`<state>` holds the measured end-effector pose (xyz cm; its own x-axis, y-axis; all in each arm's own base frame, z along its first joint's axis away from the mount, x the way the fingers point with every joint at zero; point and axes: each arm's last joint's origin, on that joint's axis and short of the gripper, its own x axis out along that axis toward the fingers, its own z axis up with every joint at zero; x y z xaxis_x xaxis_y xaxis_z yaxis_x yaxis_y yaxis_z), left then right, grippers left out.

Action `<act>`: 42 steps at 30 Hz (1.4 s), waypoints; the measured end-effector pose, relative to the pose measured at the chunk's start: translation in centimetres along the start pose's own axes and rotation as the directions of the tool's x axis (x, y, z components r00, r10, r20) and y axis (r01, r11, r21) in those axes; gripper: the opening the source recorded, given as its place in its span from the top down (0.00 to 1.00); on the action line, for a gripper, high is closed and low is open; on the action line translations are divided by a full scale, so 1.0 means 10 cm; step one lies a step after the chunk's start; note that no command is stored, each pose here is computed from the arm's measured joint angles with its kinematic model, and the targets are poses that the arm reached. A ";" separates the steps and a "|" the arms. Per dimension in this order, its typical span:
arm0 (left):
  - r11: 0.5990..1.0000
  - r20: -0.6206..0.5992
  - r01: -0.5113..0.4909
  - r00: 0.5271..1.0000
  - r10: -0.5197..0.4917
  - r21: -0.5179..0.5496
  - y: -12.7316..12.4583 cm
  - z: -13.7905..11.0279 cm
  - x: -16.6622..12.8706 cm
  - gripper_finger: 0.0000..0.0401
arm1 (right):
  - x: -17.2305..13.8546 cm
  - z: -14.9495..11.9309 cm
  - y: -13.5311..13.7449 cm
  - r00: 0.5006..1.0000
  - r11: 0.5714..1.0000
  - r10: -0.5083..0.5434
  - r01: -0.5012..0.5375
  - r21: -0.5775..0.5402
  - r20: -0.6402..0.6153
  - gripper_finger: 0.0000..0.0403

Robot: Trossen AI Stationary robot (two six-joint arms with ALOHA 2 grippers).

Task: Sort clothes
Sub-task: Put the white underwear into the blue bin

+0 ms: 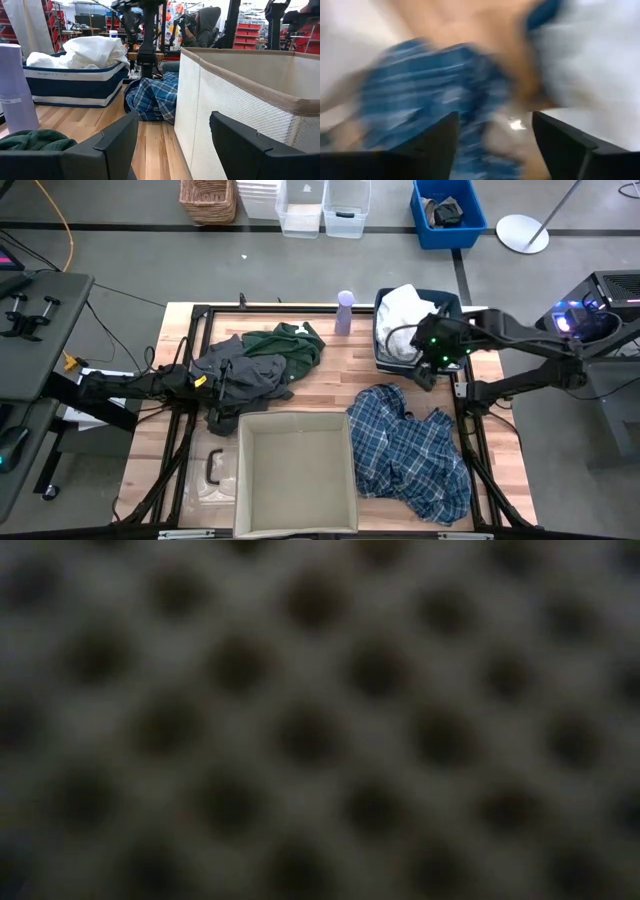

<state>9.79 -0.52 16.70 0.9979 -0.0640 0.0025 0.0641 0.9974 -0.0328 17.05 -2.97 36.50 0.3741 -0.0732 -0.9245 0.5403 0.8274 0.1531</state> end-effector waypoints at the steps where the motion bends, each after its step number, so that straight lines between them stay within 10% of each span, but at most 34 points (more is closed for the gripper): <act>1: 1.000 0.000 0.000 1.000 0.000 0.000 0.00 0.00 0.00 0.41 | 0.02 -0.01 -0.03 0.997 0.996 -0.081 0.080 0.033 0.015 0.45; 8: 1.000 0.000 0.000 1.000 0.000 0.000 0.00 0.00 0.00 0.41 | 0.33 0.05 -0.33 0.964 0.952 -0.265 0.259 0.166 0.013 0.96; 24: 1.000 0.001 0.000 1.000 0.000 0.000 0.00 0.00 0.00 0.41 | 1.27 0.27 -1.31 0.834 0.691 -0.549 0.419 0.588 0.051 1.00; 33: 1.000 0.000 0.000 1.000 0.000 0.000 0.00 0.00 0.00 0.41 | 1.81 0.24 -1.43 0.870 0.700 -0.459 0.480 0.529 -0.182 1.00; 42: 1.000 0.000 0.000 1.000 0.000 0.000 0.00 0.00 0.00 0.41 | 0.84 0.48 -1.20 0.869 0.765 -0.490 0.462 0.448 -0.060 0.84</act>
<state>9.79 -0.52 16.70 0.9980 -0.0639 0.0029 0.0640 0.9974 -0.0327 17.30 -16.20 28.58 0.0151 -0.4361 -0.8998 0.9242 0.3496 -0.1539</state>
